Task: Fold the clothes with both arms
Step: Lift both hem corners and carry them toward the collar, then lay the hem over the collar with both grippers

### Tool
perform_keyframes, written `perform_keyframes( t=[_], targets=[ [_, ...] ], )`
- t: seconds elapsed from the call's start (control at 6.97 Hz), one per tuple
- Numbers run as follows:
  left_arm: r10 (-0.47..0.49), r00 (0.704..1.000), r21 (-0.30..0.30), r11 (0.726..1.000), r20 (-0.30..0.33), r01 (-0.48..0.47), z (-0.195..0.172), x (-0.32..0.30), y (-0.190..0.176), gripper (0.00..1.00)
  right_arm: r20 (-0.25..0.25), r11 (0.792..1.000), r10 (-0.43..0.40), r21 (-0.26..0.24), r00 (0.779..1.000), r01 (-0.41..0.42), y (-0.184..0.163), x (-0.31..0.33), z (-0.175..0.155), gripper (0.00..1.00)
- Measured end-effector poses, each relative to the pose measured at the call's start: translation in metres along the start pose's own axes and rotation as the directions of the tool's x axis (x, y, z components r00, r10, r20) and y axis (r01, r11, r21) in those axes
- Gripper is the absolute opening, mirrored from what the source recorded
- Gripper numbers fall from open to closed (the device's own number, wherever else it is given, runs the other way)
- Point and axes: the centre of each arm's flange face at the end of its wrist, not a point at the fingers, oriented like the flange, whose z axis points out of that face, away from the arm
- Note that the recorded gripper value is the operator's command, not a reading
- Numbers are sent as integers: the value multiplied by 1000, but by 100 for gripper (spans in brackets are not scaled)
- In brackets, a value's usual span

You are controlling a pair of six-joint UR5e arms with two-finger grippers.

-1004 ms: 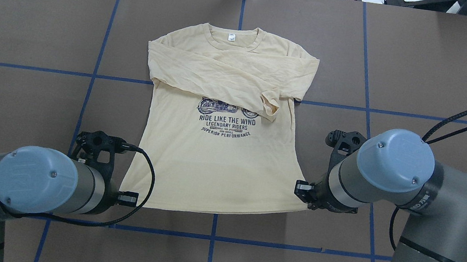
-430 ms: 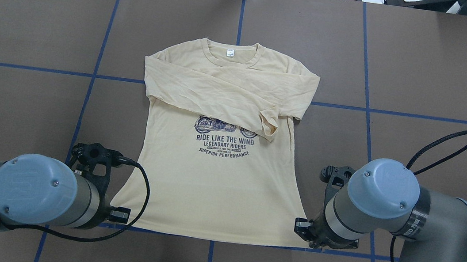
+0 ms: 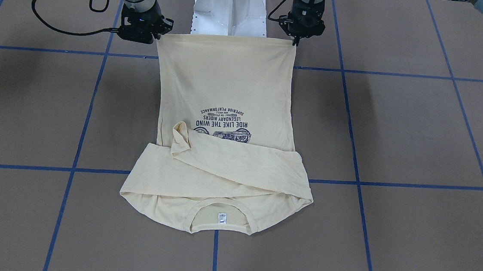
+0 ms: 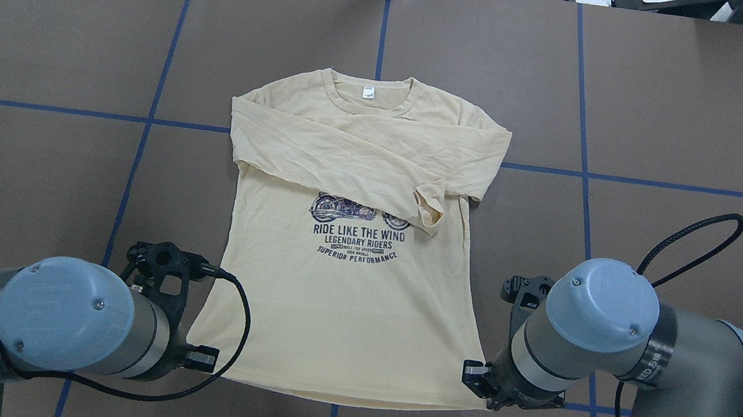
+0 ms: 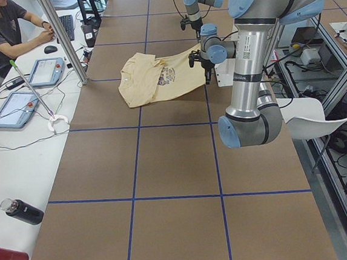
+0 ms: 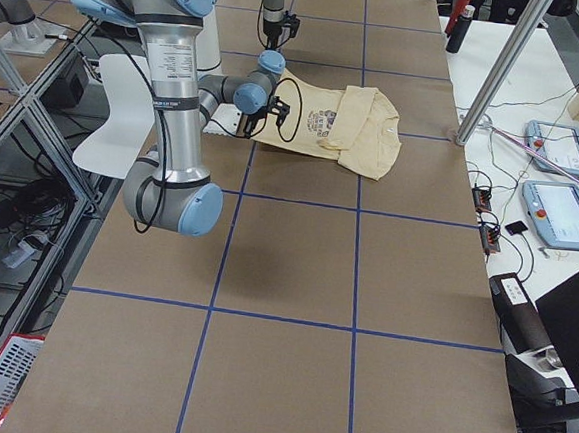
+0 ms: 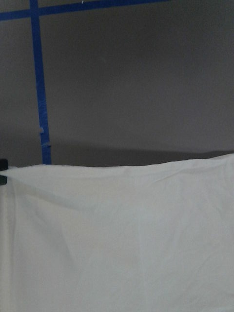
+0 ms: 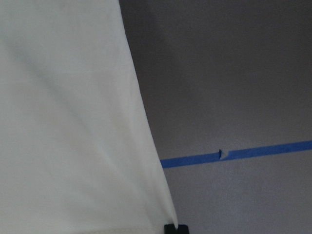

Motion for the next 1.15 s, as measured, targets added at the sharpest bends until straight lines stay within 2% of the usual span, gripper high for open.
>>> perform_keyframes(
  t=[0.29, 0.72, 0.86, 1.15],
  targets=[
    [-8, 999, 58, 998, -37, 11, -27, -2, -36, 0, 39, 996, 50, 70, 998, -52, -39, 10, -32, 0],
    [31, 997, 177, 984, -71, -18, -99, -50, -139, 0, 123, 975, 89, 191, 988, -112, -107, 3, -94, 0],
    [25, 998, 206, 978, -64, -11, -110, -57, -175, 0, 145, 965, 84, 235, 986, -116, -130, 0, -117, 0],
    [7, 998, 244, 970, -62, 8, -99, -55, -234, 0, 147, 946, 66, 305, 987, -109, -175, 6, -149, 0]
  ],
)
